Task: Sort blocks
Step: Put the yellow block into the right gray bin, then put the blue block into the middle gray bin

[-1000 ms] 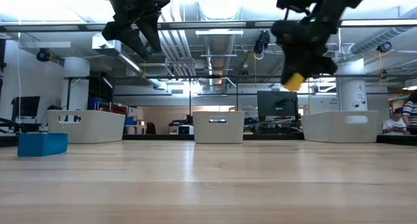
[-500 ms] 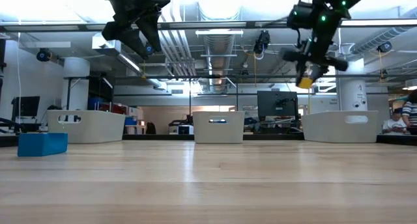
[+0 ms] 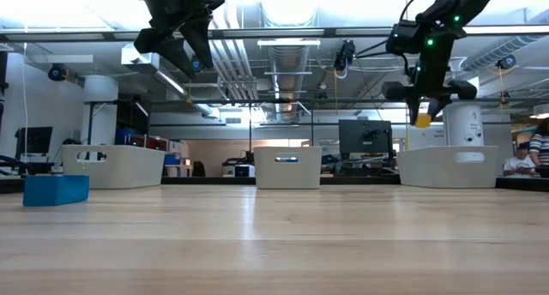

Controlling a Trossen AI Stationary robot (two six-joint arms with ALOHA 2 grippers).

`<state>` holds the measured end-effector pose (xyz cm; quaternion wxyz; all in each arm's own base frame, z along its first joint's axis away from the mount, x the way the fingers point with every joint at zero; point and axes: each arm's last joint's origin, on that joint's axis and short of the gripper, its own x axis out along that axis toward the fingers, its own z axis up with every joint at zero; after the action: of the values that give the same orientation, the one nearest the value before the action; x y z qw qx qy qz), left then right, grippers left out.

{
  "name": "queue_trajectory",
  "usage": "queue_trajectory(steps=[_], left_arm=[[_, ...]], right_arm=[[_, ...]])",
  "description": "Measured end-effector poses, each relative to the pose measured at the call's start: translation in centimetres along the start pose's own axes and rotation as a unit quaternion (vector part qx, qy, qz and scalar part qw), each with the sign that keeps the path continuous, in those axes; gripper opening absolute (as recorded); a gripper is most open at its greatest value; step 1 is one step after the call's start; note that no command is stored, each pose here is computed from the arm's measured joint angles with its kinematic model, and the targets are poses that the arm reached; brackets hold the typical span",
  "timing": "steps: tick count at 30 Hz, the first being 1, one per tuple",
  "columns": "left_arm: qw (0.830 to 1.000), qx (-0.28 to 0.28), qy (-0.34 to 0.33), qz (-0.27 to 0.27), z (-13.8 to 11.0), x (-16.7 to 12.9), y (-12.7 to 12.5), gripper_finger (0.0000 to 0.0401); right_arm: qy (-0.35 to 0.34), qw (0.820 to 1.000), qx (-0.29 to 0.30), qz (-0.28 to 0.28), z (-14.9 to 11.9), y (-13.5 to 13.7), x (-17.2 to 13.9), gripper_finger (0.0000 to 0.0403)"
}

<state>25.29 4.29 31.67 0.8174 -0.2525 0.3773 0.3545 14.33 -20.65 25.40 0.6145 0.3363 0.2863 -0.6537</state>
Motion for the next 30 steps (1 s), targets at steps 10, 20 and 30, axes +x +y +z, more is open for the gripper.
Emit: queue_trajectory(steps=[10, 20, 30], left_arm=[[1.0, -0.011, -0.001, -0.001, 0.0, 0.0, 0.0, 0.0213], [1.0, -0.019, 0.004, -0.007, 0.0, 0.0, -0.1, 0.0213], [0.996, -0.051, 0.052, -0.054, -0.5, -0.1, -0.5, 0.0213]], right_arm=[[0.003, 1.0, -0.008, -0.023, -0.2, 0.2, 0.7, 0.0211], [0.024, 1.0, -0.013, 0.008, -0.3, 0.5, 0.6, 0.0185], [0.081, 0.984, -0.098, 0.129, -3.0, 3.6, -1.4, 0.0105]])
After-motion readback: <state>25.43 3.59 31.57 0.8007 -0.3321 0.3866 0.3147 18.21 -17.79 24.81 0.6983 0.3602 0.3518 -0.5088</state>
